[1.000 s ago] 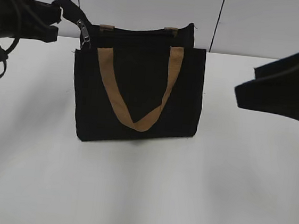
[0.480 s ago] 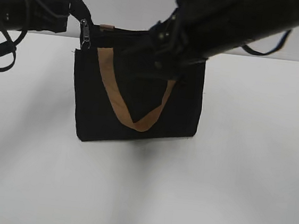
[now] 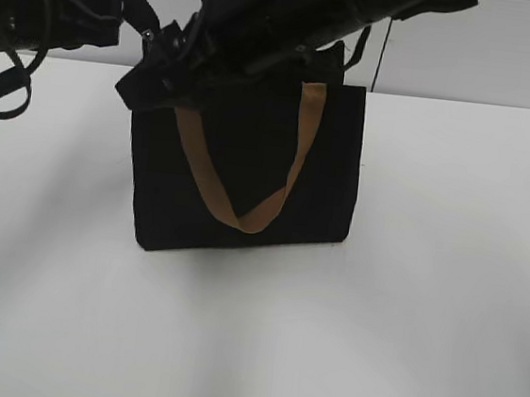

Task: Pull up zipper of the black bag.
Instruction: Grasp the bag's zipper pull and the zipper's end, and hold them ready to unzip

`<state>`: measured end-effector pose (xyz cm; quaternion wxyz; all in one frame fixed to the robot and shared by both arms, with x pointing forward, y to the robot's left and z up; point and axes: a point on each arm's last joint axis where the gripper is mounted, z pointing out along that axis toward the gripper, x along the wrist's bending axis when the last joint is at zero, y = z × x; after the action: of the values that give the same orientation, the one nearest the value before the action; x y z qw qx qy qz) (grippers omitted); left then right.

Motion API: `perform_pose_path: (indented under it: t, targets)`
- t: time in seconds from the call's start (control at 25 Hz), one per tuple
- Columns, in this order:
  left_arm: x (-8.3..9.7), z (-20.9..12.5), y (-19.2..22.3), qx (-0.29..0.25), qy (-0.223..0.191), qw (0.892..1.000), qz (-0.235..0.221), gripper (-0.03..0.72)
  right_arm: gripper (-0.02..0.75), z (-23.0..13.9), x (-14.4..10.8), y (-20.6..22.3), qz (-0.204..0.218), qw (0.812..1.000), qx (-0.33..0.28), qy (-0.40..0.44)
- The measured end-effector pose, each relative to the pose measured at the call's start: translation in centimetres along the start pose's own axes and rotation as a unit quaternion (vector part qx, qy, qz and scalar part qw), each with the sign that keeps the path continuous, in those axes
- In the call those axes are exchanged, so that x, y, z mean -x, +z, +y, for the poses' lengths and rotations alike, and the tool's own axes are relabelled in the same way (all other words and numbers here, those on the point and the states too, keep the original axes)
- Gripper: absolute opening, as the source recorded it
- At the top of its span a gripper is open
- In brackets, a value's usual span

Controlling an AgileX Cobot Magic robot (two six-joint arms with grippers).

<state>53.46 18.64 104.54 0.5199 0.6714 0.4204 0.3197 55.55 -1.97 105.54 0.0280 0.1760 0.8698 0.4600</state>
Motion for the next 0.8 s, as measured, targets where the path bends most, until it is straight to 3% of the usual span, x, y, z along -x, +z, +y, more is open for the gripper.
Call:
perform_pose_path:
  t: [0.48,0.8]
  targets:
    - [0.2,0.5,-0.5,0.01,-0.044,0.999,-0.001,0.019,0.465,-0.7,2.1,2.7,-0.034,0.999,0.008,0.024]
    - [0.8,0.6,-0.5,0.01,-0.044,0.999,-0.01,0.019,0.432,-1.3,3.2,3.7,-0.066,0.996,0.016,0.052]
